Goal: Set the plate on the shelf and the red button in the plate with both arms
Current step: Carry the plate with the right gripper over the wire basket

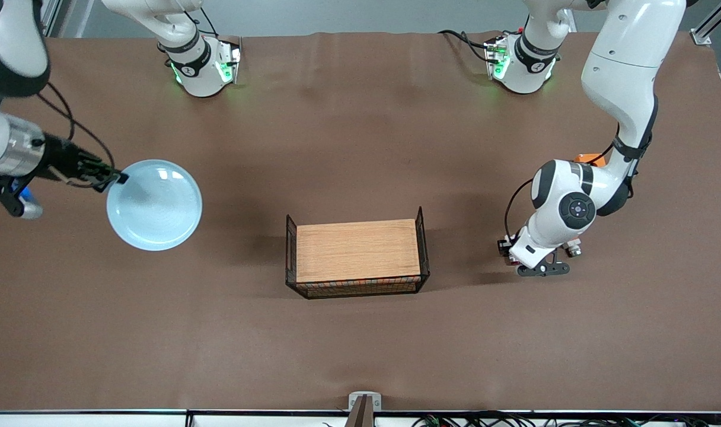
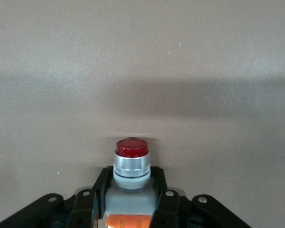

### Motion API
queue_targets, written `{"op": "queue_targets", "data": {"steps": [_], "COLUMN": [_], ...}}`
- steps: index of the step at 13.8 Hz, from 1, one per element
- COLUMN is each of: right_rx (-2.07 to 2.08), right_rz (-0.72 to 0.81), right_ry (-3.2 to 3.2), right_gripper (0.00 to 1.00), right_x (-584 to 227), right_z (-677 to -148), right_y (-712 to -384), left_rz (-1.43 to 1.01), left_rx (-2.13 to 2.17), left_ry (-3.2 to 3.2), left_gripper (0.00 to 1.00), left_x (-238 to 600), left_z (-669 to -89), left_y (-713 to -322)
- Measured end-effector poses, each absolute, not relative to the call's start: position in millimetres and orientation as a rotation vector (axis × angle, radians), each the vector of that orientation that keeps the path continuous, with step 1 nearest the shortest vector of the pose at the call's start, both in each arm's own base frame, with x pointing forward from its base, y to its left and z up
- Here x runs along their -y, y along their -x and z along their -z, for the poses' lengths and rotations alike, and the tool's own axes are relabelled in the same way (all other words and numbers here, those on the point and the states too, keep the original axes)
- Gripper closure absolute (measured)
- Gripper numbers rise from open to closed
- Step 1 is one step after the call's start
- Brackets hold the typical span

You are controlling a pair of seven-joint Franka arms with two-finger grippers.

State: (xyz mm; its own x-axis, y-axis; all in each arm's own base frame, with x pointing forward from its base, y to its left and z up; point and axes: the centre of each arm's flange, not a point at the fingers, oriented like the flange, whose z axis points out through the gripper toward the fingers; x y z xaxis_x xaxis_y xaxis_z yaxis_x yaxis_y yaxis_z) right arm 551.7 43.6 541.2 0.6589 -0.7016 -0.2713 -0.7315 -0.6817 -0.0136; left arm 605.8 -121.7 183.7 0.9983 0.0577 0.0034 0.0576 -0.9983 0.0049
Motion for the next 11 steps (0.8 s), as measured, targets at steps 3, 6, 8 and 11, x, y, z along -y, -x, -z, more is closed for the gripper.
{"op": "queue_targets", "data": {"steps": [3,6,8,11], "right_rx": [-1.423,-1.588,-1.685,-1.838], "right_rz": [-0.348,-0.282,-0.251,-0.226], "right_ry": [2.669,2.56,2.468,2.338], "right_gripper": [0.98,0.98,0.98,0.98], "right_x": [-127.7,-219.2,-270.4,-334.5], "right_z": [-567.2,-585.8,-588.6,-572.1], "right_y": [-532.7,-512.9,-498.6,-485.7], "left_rz": [-0.055,-0.117,-0.14,-0.115], "left_rx": [-0.183,-0.299,-0.384,-0.51], "left_ry": [-3.125,-3.104,-3.089,-3.077], "left_gripper": [0.59,0.59,0.59,0.59], "left_x": [119.6,118.4,118.9,120.3], "left_z": [-201.5,-226.6,-244.7,-269.5], "left_y": [-613.0,-620.5,-626.5,-638.6]}}
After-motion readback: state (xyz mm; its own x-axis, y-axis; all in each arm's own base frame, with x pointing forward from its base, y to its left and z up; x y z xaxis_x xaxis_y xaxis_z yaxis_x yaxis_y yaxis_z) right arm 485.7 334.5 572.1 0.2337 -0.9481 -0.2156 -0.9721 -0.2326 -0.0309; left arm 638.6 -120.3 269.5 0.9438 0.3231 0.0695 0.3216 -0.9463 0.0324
